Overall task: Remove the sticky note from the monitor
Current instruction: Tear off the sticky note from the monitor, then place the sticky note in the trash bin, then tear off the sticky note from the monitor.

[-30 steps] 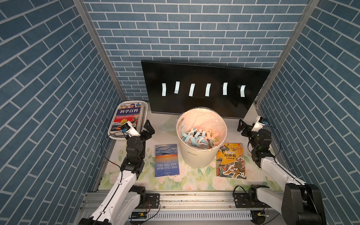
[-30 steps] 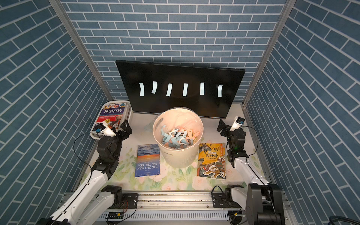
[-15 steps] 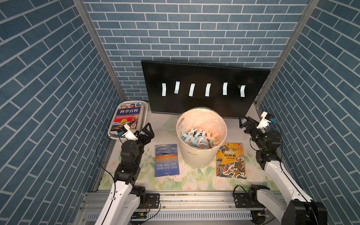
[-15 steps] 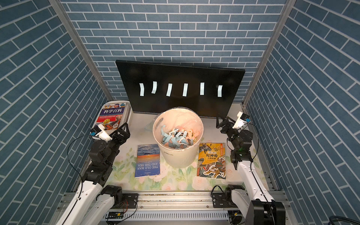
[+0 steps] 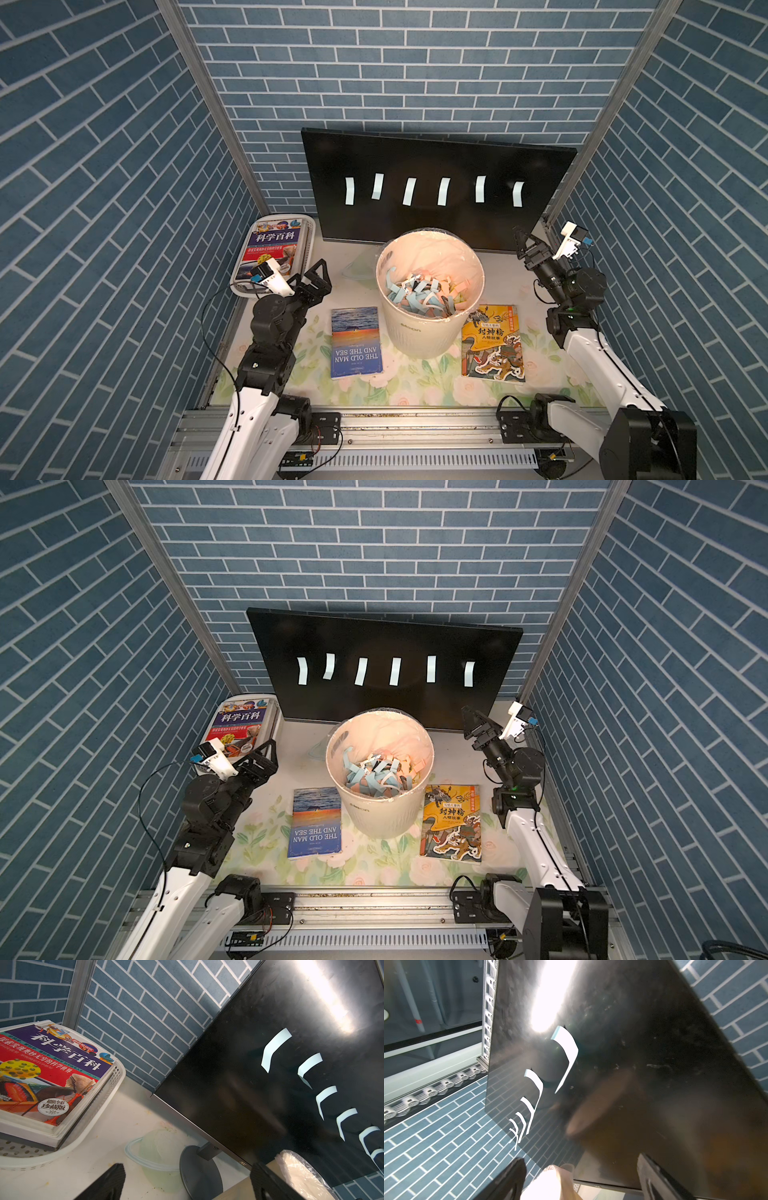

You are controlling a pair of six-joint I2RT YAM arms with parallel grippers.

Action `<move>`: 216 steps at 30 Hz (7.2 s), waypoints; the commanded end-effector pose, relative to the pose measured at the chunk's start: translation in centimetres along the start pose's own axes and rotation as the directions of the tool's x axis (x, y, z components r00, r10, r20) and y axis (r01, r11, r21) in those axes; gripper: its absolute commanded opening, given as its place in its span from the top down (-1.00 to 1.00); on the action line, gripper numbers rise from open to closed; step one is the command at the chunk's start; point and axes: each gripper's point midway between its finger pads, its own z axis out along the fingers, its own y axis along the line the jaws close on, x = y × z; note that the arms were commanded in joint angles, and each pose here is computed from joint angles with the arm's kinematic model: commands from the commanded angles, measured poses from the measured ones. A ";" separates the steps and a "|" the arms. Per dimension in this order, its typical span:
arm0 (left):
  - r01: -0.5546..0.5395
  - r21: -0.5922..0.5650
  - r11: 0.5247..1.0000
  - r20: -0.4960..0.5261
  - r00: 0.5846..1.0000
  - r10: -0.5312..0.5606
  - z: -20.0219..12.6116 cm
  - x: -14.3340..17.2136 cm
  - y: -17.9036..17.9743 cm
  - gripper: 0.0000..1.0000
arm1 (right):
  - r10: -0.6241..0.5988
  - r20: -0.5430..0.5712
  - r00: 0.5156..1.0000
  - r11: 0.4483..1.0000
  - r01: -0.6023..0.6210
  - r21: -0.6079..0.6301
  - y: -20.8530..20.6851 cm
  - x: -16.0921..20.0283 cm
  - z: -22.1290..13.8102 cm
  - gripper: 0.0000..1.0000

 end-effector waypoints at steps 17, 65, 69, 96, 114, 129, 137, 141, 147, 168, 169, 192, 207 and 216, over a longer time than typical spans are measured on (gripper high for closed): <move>-0.031 0.044 0.999 -0.016 0.999 0.032 -0.7 -1.1 -1.8 -1.00 | 0.059 0.070 0.996 0.989 -0.049 -0.143 3.6 -4.6 3.0 -0.41; -0.023 0.053 0.998 -0.006 1.000 0.024 -1.5 -1.3 -2.0 -1.00 | 0.125 0.035 0.992 0.979 -0.117 -0.169 3.0 -4.0 4.8 1.00; -0.018 0.061 0.998 -0.004 1.000 0.018 -1.7 -1.3 -2.1 -1.00 | 0.121 0.008 0.993 0.976 -0.117 -0.182 3.5 -3.2 4.4 1.00; 0.004 0.107 0.994 -0.008 1.000 -0.003 -2.1 -1.4 -3.0 -1.00 | -0.269 -0.378 0.886 0.946 0.169 -0.277 11.3 9.4 2.7 1.00; 0.003 0.117 0.993 -0.010 1.000 -0.001 -2.1 -1.7 -3.4 -1.00 | -0.571 -0.659 0.489 0.784 0.564 -0.261 10.0 21.0 3.6 1.00; -0.005 0.115 0.993 -0.005 1.000 0.006 -2.4 -2.1 -3.6 -1.00 | -0.604 -0.692 0.395 0.721 0.641 -0.263 9.6 22.8 4.3 0.37; -0.005 0.113 0.994 -0.005 1.000 0.006 -2.4 -2.0 -3.6 -1.00 | -0.618 -0.658 0.431 0.726 0.634 -0.266 10.9 21.6 4.4 0.02; -0.005 0.116 0.993 -0.003 1.000 0.005 -2.5 -2.1 -3.6 -1.00 | -0.625 -0.630 0.462 0.733 0.626 -0.268 11.9 20.7 4.3 -0.08; -0.005 0.122 0.993 0.001 1.000 0.005 -2.4 -2.3 -3.8 -1.00 | -0.632 -0.588 0.505 0.743 0.612 -0.273 13.3 19.4 4.1 -0.22; -0.003 0.274 0.962 -0.056 0.998 0.019 2.8 -3.1 -8.3 -1.00 | -0.644 -0.440 0.625 0.752 0.622 -0.216 13.6 15.4 1.2 -0.80; -0.003 0.283 0.959 -0.060 0.998 0.021 3.2 -3.1 -8.5 -1.00 | -0.643 -0.433 0.632 0.754 0.622 -0.210 13.4 15.1 0.9 -0.83; 0.156 0.528 0.835 -0.146 0.985 -0.092 10.1 -4.4 -14.6 -0.97 | -0.678 -0.231 0.698 0.735 0.645 -0.208 14.1 11.3 -5.7 -0.99; 0.277 0.539 0.796 -0.163 0.961 -0.224 12.0 -5.9 -14.4 -0.70 | -0.674 -0.189 0.714 0.738 0.642 -0.207 14.6 10.5 -6.4 -0.99; 0.337 0.498 0.799 -0.191 0.941 -0.278 13.3 -5.6 -13.6 -0.68 | -0.671 -0.173 0.721 0.740 0.639 -0.210 14.8 10.2 -6.6 -0.99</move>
